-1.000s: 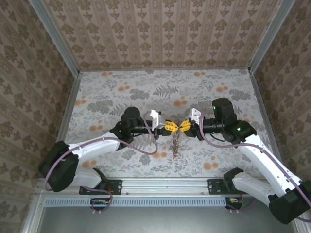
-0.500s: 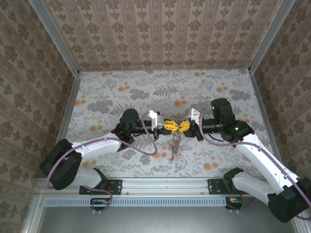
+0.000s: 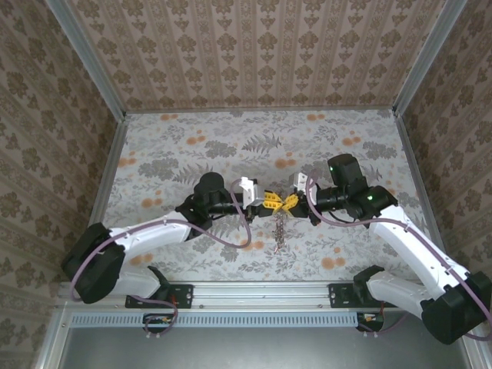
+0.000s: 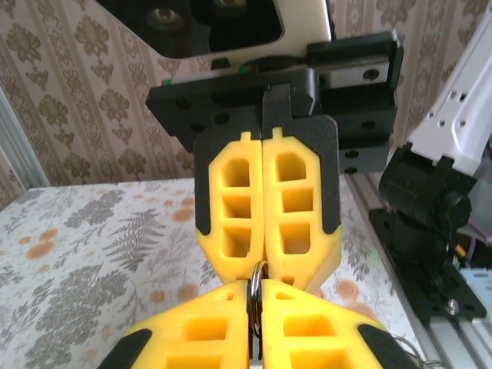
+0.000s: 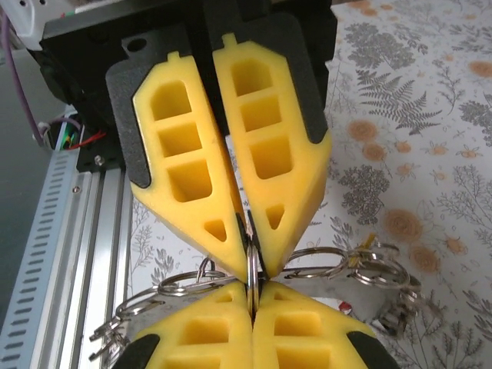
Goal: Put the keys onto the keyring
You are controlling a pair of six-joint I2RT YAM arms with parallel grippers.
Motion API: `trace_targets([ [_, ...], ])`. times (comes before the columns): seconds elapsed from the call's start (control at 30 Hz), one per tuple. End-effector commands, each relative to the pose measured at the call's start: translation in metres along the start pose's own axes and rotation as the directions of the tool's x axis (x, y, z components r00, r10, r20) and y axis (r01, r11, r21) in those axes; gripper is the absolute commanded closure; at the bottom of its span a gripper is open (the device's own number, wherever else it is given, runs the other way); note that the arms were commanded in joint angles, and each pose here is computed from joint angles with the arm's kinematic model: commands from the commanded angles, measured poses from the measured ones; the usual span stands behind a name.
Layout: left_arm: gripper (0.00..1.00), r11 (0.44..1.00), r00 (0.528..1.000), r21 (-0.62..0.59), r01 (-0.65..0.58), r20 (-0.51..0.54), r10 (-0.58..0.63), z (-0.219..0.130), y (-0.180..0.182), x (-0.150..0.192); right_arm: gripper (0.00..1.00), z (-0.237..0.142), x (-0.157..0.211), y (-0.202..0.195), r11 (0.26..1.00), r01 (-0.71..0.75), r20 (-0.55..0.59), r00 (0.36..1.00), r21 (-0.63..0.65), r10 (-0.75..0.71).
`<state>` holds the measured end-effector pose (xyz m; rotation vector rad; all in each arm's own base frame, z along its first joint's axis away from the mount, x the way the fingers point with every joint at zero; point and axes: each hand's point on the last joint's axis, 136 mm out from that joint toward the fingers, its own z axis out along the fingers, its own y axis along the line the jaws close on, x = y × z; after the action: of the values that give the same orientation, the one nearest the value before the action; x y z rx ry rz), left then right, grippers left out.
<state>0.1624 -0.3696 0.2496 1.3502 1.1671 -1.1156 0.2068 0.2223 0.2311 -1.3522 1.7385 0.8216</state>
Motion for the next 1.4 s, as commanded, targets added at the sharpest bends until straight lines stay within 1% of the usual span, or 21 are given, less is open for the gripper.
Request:
trace_targets([
  [0.0,0.86,1.0,0.981,0.005,-0.01,-0.192,0.011,-0.009,0.0,0.021,1.0,-0.014,-0.004,0.0,0.998,0.051,-0.067,0.997,0.035,-0.049],
  [0.03,0.81,1.0,0.974,0.014,-0.001,-0.227,0.004,-0.01,-0.002,0.026,1.0,-0.015,-0.001,-0.001,0.997,0.061,-0.093,0.994,0.042,-0.057],
  [0.07,0.8,1.0,0.969,0.018,0.009,-0.247,-0.004,-0.011,-0.002,0.028,1.0,-0.015,0.003,-0.002,0.996,0.076,-0.123,0.99,0.046,-0.07],
  [0.17,0.77,0.998,0.968,0.052,0.044,-0.247,-0.03,-0.005,-0.004,0.025,1.0,-0.014,0.012,-0.005,0.992,0.119,-0.186,0.976,0.05,-0.108],
  [0.3,0.77,0.997,0.973,0.056,0.06,-0.225,-0.046,0.002,0.001,0.017,1.0,-0.012,0.01,-0.005,0.991,0.13,-0.194,0.974,0.043,-0.119],
  [0.47,0.73,0.996,0.991,0.07,0.051,-0.123,-0.042,0.009,0.004,-0.003,1.0,-0.008,0.01,-0.002,0.986,0.163,-0.199,0.968,0.03,-0.153],
  [0.67,0.72,0.988,0.992,0.139,0.061,-0.122,-0.044,0.017,-0.005,-0.004,1.0,-0.004,0.007,-0.002,0.985,0.168,-0.185,0.97,0.031,-0.159],
  [0.73,0.73,0.985,0.991,0.167,0.046,-0.128,-0.025,0.021,-0.011,-0.003,1.0,-0.003,0.006,-0.003,0.984,0.172,-0.185,0.969,0.034,-0.163],
  [0.87,0.76,0.984,0.986,0.178,0.031,-0.166,-0.001,0.029,-0.015,0.006,1.0,-0.004,0.003,-0.005,0.981,0.186,-0.177,0.968,0.046,-0.175],
  [1.0,0.77,0.987,0.983,0.162,0.022,-0.185,0.008,0.034,-0.013,0.013,1.0,-0.005,0.001,-0.004,0.98,0.192,-0.17,0.969,0.053,-0.181],
  [1.03,0.8,0.986,0.983,0.168,0.019,-0.184,0.012,0.034,-0.015,0.013,1.0,-0.005,0.002,-0.004,0.98,0.192,-0.173,0.968,0.052,-0.181],
  [1.07,0.89,0.985,0.983,0.171,0.015,-0.182,0.017,0.034,-0.015,0.013,1.0,-0.006,0.002,-0.004,0.98,0.195,-0.177,0.967,0.052,-0.183],
  [1.1,1.0,0.986,0.983,0.168,0.015,-0.185,0.017,0.034,-0.014,0.013,1.0,-0.006,0.003,-0.004,0.979,0.197,-0.181,0.966,0.054,-0.184],
  [1.27,1.0,0.986,0.983,0.168,-0.02,-0.179,0.05,0.029,-0.017,0.01,1.0,-0.009,0.004,-0.004,0.979,0.19,-0.167,0.97,0.075,-0.176],
  [1.37,1.0,0.99,0.982,0.137,-0.039,-0.177,0.064,0.025,-0.014,0.01,1.0,-0.015,-0.003,-0.003,0.983,0.159,-0.095,0.984,0.087,-0.151],
])
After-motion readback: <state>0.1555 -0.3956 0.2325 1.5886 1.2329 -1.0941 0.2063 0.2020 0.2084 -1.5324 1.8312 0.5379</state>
